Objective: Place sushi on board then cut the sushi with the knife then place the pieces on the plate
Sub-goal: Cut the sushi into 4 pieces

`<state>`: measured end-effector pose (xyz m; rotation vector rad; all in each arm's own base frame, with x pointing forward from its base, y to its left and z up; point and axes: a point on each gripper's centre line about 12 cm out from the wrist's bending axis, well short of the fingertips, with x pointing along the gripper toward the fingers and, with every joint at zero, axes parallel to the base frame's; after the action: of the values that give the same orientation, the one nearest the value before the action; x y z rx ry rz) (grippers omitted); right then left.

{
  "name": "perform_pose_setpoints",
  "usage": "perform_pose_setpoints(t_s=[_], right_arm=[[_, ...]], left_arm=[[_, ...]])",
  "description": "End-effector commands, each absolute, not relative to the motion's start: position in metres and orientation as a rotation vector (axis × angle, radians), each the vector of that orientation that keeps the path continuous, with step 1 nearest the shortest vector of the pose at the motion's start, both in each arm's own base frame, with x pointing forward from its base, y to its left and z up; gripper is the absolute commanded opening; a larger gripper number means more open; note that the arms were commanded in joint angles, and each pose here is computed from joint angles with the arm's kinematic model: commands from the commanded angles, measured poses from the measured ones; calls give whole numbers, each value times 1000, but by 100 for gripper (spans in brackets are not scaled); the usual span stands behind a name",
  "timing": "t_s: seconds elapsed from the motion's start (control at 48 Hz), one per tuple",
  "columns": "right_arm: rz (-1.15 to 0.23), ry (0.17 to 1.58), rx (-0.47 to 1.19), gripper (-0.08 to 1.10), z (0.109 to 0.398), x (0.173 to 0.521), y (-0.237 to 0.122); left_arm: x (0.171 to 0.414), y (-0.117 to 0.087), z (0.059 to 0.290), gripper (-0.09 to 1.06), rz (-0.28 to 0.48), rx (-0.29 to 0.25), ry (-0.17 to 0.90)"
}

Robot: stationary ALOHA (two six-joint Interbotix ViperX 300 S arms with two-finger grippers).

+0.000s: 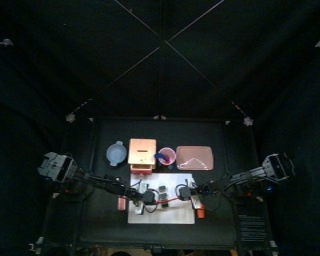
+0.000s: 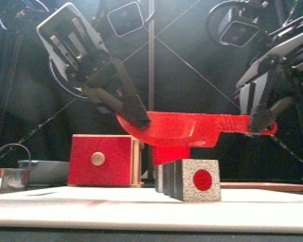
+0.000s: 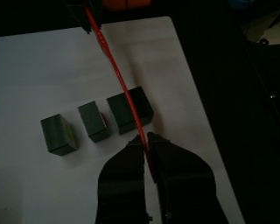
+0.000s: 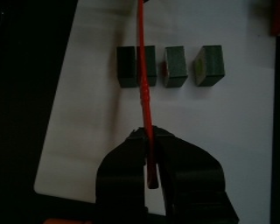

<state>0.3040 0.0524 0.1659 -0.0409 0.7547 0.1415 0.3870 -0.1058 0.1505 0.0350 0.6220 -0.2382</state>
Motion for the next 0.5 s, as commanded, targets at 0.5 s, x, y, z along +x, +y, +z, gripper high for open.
perform_pose_setpoints(t_s=[0.5], right_arm=[[126, 763, -12, 36, 162, 314, 52]], left_arm=[[404, -116, 167, 31, -254, 30, 547]])
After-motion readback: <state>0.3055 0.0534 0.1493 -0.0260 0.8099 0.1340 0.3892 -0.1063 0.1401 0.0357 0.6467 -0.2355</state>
